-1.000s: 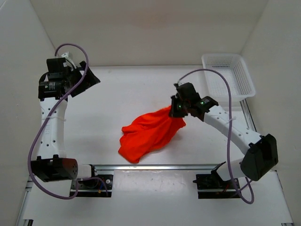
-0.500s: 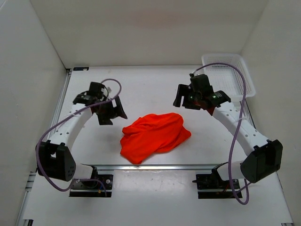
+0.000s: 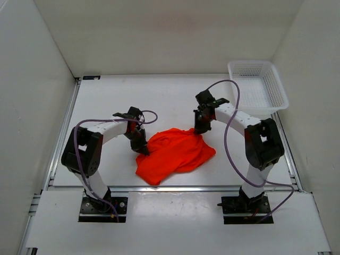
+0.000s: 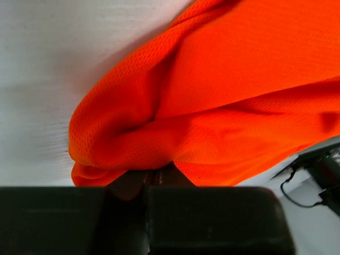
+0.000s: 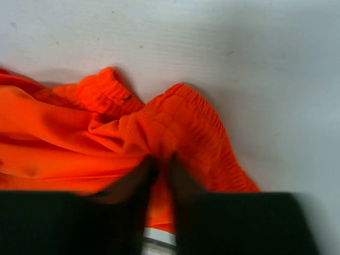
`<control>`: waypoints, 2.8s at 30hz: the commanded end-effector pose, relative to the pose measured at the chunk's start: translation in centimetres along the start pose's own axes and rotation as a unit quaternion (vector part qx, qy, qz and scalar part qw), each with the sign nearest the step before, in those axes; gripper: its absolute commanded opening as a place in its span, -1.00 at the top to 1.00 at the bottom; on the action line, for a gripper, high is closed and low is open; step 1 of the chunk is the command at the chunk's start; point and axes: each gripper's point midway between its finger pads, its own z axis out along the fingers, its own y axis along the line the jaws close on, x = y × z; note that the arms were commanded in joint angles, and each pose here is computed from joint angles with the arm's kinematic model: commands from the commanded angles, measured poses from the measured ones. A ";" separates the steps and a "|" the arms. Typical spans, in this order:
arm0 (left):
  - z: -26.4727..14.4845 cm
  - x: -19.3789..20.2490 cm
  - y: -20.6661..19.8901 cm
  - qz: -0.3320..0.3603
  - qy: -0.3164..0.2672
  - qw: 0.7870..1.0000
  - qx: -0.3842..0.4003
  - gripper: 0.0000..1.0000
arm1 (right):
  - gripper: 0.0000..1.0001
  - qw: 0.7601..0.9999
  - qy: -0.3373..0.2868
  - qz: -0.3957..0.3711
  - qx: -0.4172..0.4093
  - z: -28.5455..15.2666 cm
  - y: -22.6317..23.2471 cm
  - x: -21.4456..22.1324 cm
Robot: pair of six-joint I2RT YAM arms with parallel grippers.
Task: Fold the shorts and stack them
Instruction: Flatten the shorts out
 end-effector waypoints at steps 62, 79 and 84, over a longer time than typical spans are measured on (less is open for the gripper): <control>-4.3 -28.8 -0.4 -0.078 -0.189 0.976 -0.080 -0.86 | -0.53 0.955 -0.027 0.292 -0.038 1.3 3.0 -6.2; -8.9 -33.3 2.6 -0.108 -0.233 0.966 -0.005 0.80 | 0.99 0.967 -0.103 0.235 0.002 -1.8 0.5 -9.5; -16.5 -33.8 1.5 -0.100 -0.299 0.949 0.029 0.80 | 0.99 0.964 -0.171 0.199 -0.035 -6.9 0.9 -15.0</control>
